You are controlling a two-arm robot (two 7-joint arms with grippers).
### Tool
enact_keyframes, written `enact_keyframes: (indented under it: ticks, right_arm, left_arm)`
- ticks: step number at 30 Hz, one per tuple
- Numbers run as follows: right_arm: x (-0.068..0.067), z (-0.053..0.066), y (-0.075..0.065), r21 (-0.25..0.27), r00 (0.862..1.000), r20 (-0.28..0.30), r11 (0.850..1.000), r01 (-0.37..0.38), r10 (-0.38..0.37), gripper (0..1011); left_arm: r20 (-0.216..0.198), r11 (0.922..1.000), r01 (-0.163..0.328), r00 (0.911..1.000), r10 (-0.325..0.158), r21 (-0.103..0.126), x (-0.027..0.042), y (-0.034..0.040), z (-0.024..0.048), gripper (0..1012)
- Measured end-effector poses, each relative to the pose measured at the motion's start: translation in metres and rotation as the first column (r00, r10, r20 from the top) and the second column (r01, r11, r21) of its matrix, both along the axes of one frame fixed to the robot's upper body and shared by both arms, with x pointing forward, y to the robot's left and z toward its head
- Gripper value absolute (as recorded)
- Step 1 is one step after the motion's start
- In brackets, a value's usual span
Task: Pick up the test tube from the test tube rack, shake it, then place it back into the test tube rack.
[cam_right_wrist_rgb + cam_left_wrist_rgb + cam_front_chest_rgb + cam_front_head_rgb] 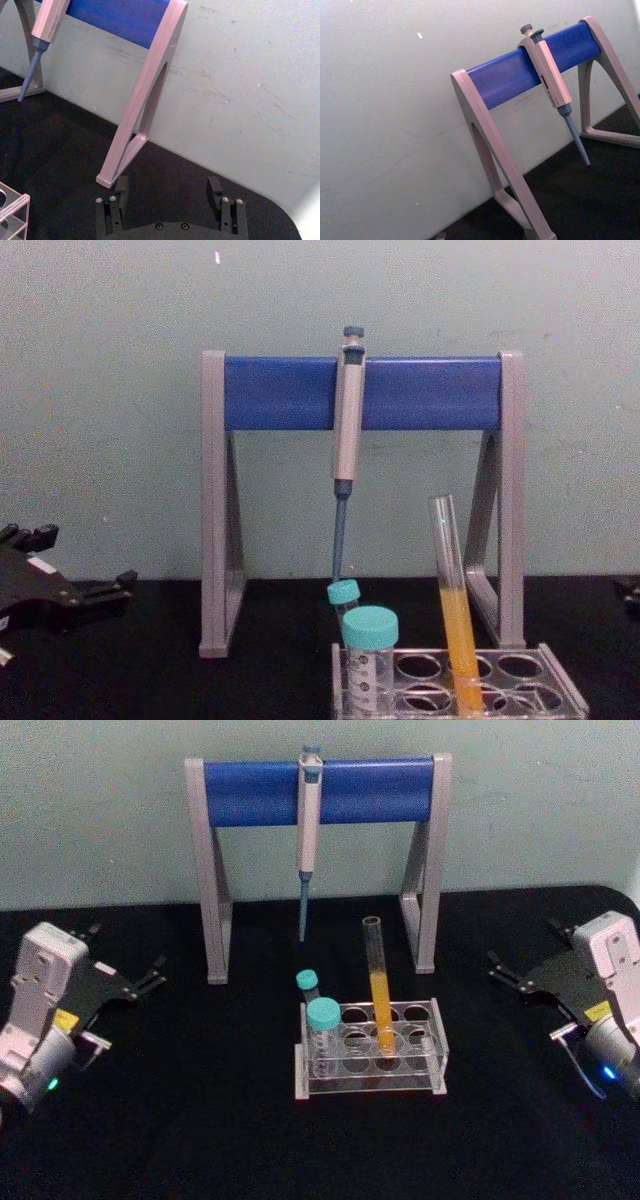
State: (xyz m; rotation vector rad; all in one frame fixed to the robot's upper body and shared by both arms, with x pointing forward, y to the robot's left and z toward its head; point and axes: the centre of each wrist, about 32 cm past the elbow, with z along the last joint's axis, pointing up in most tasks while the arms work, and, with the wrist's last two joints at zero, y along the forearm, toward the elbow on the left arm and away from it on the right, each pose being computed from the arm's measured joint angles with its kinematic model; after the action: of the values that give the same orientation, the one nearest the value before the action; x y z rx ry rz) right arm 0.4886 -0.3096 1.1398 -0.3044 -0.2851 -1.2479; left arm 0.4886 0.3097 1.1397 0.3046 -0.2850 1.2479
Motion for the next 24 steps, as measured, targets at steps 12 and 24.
enact_keyframes:
  ticks: [12, 24]
  right_arm:
    - [0.0000, 0.0000, 0.0000, 0.000, 1.000, 0.000, 1.000, 0.000, 0.000, 1000]
    - [0.0000, 0.0000, 0.0000, 0.000, 1.000, 0.000, 1.000, 0.000, 0.000, 1000]
  left_arm:
    - [0.000, 1.0000, 0.000, 1.0000, 0.000, 0.000, 0.0000, 0.0000, 0.0000, 1001]
    - [0.000, 1.0000, 0.000, 1.0000, 0.000, 0.000, 0.0000, 0.0000, 0.0000, 1001]
